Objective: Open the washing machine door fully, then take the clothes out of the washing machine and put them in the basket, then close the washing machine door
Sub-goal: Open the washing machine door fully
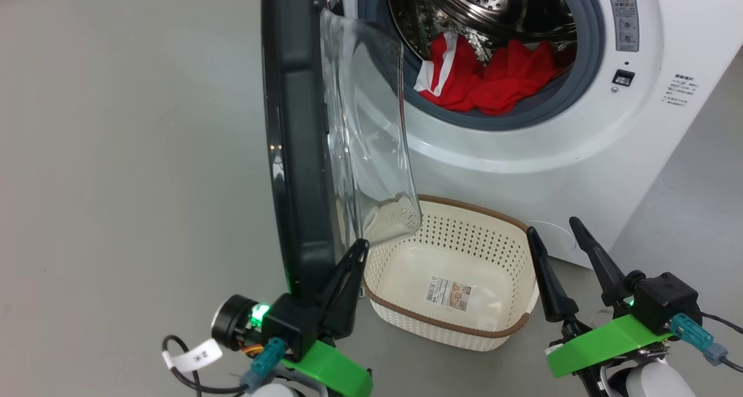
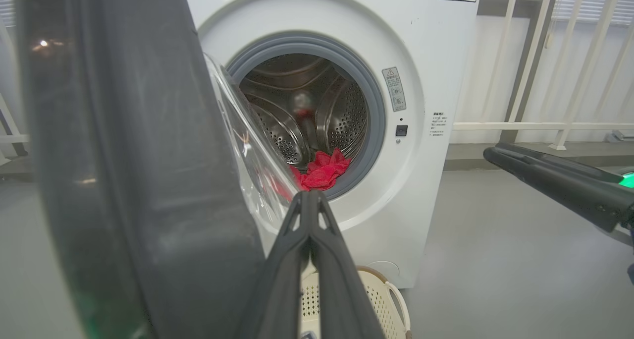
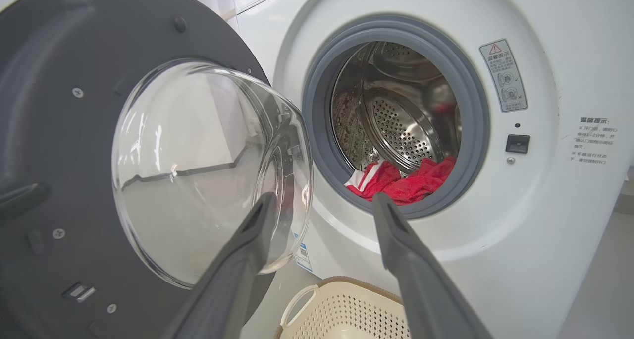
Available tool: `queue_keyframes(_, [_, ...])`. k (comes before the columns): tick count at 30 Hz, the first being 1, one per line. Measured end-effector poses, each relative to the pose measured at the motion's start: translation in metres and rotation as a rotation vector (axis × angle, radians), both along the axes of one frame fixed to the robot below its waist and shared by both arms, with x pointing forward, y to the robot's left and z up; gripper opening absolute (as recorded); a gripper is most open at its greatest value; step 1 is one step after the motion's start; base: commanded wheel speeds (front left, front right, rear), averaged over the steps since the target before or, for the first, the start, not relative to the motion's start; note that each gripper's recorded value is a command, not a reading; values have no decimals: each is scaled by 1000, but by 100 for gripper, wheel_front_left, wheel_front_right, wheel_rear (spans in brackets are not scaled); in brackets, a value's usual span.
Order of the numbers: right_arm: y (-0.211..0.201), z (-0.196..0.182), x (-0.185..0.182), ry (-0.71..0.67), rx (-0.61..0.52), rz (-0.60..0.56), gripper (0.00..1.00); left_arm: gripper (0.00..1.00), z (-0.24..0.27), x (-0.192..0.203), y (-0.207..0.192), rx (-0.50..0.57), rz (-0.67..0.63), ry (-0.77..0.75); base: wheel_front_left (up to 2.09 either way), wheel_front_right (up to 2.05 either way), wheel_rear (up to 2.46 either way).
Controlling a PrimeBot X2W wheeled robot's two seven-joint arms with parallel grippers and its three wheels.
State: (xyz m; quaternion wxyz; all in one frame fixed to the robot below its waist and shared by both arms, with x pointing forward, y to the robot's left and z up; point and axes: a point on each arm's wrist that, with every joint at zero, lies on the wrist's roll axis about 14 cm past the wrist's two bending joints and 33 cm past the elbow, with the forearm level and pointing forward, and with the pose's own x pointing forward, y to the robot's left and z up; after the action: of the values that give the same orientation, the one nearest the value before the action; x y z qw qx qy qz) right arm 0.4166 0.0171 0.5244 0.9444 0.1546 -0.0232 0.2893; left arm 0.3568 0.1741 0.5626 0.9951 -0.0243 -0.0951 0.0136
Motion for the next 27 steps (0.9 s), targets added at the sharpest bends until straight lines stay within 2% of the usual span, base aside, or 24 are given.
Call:
queue_keyframes(6, [8, 3, -1, -6, 1, 21, 100, 0, -1, -5, 20, -25, 63, 4, 0, 0, 0])
queue_keyframes(27, [34, 7, -4, -10, 5, 96, 100, 0, -8, -41, 105, -9, 330, 30, 0, 0, 0])
